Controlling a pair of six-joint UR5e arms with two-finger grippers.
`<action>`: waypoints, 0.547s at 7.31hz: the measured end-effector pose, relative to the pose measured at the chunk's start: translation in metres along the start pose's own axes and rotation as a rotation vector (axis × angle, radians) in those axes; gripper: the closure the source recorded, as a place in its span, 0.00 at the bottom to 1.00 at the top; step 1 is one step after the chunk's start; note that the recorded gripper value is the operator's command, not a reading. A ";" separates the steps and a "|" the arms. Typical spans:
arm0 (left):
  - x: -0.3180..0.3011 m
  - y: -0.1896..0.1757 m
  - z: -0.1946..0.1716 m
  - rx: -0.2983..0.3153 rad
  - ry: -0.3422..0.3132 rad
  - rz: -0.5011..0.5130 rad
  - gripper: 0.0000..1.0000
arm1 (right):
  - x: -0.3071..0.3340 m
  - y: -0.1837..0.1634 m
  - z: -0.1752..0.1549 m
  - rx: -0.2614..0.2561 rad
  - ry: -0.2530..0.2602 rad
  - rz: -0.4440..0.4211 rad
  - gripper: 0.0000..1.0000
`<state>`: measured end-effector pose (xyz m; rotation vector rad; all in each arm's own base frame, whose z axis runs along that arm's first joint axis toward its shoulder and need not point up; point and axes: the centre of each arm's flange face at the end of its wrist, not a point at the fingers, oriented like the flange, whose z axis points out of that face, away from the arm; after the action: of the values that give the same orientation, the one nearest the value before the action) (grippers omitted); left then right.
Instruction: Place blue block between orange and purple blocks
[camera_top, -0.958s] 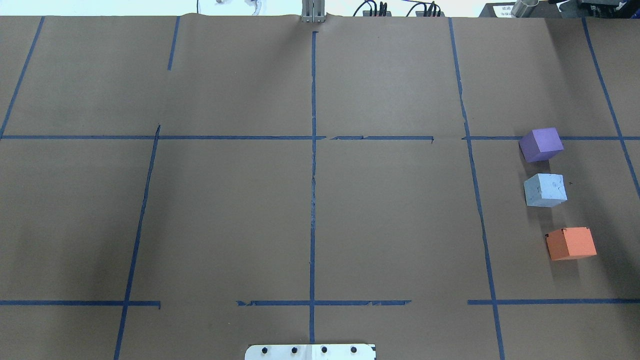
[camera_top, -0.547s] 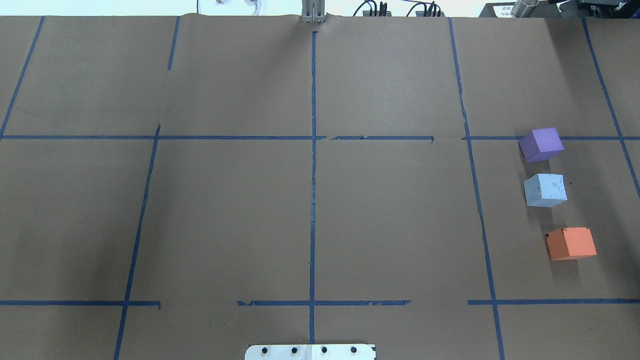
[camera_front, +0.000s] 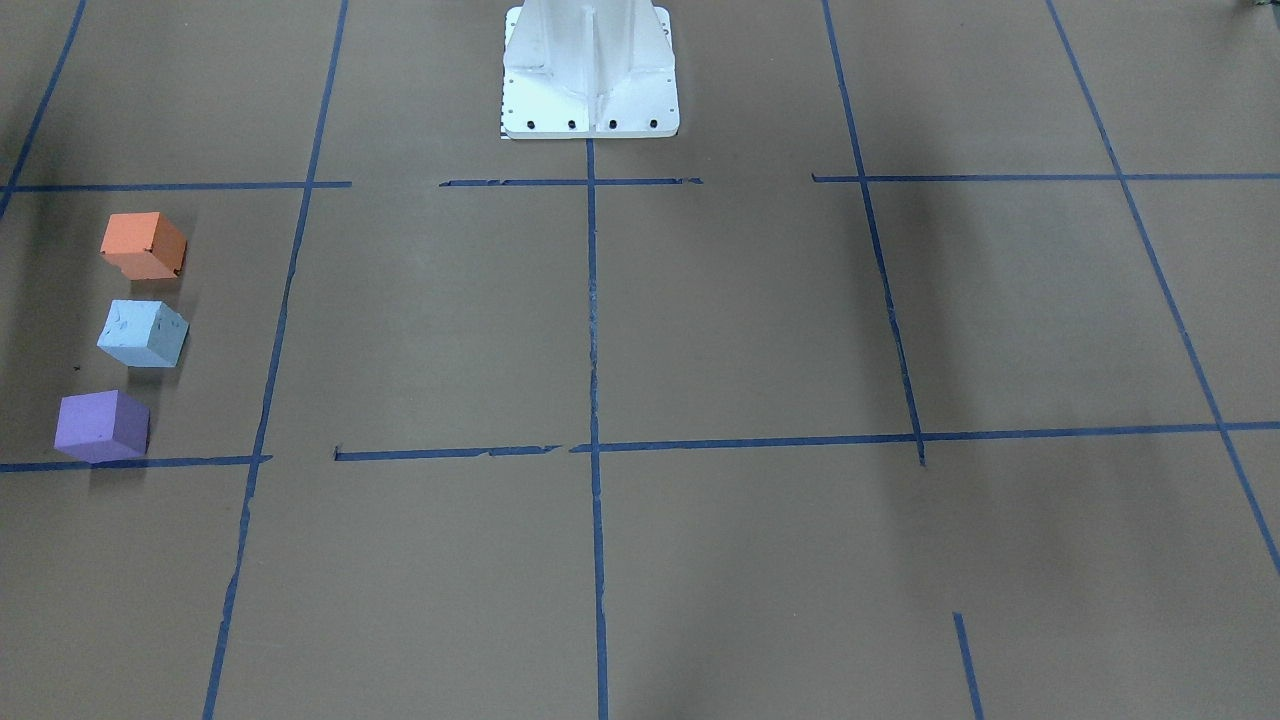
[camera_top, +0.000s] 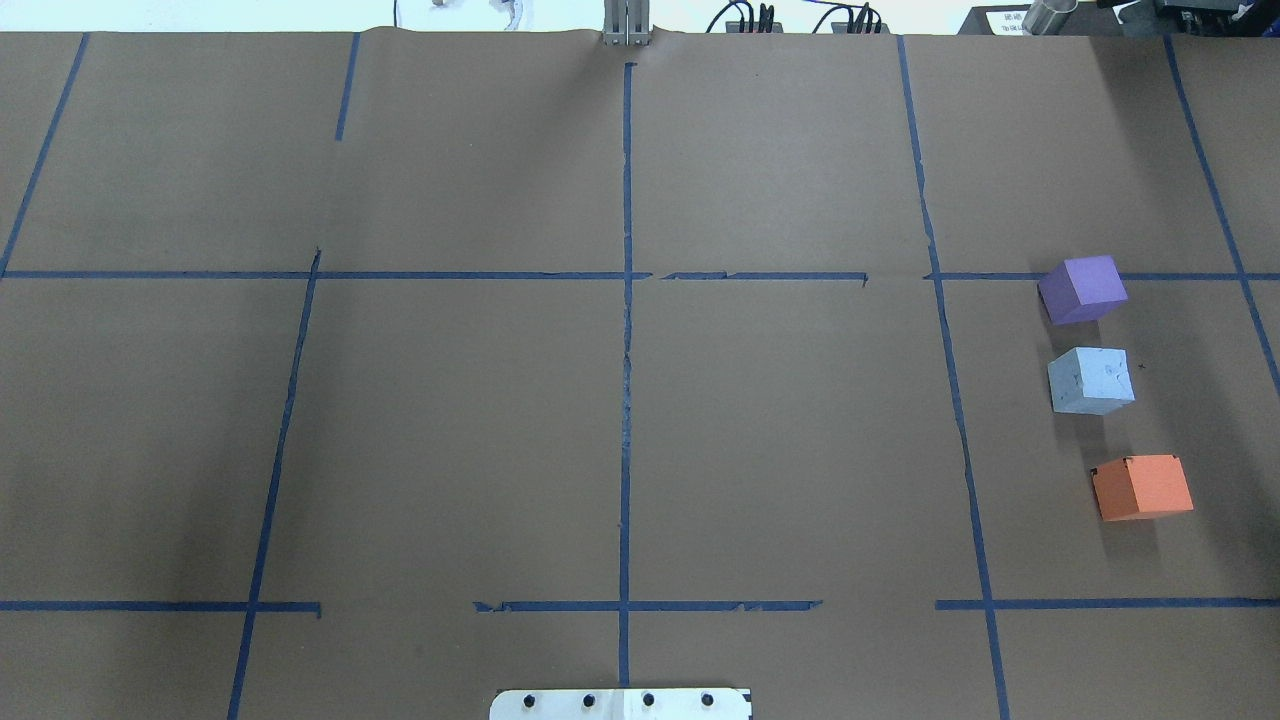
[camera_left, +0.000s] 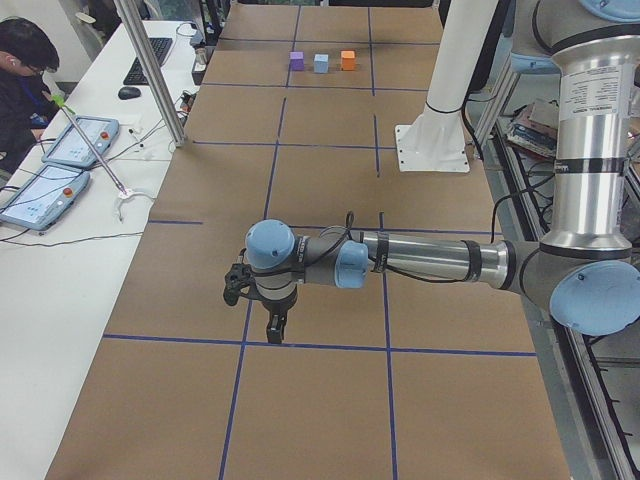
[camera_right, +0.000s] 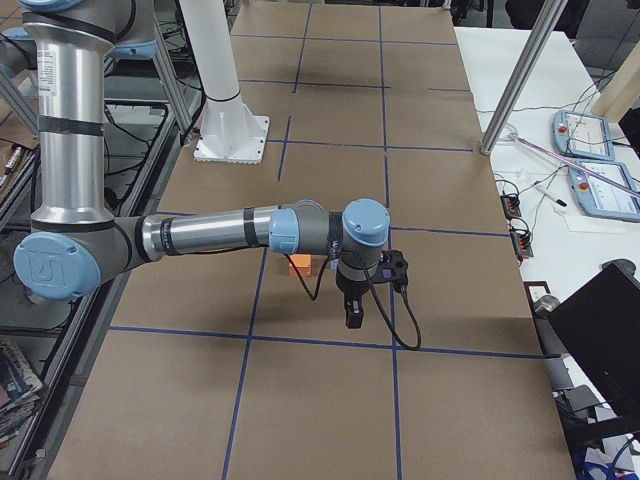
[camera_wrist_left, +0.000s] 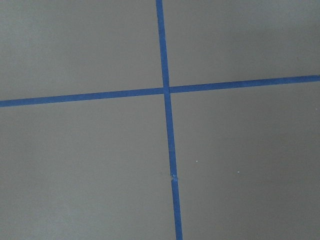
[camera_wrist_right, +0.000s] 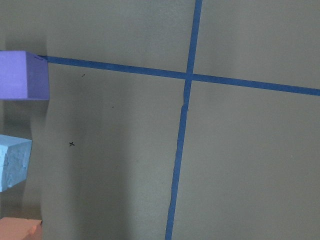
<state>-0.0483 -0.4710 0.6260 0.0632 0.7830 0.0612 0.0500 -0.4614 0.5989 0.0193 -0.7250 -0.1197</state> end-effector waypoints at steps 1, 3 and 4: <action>0.000 0.001 0.001 -0.003 0.000 0.001 0.00 | 0.000 0.000 0.000 0.000 -0.001 -0.001 0.00; 0.002 0.001 0.000 -0.001 0.000 0.005 0.00 | -0.001 0.000 0.000 0.000 -0.002 -0.002 0.00; 0.002 0.001 0.000 0.000 0.000 0.007 0.00 | -0.001 0.000 0.000 0.000 -0.002 -0.003 0.00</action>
<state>-0.0469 -0.4695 0.6244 0.0659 0.7829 0.0674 0.0488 -0.4615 0.5983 0.0200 -0.7270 -0.1225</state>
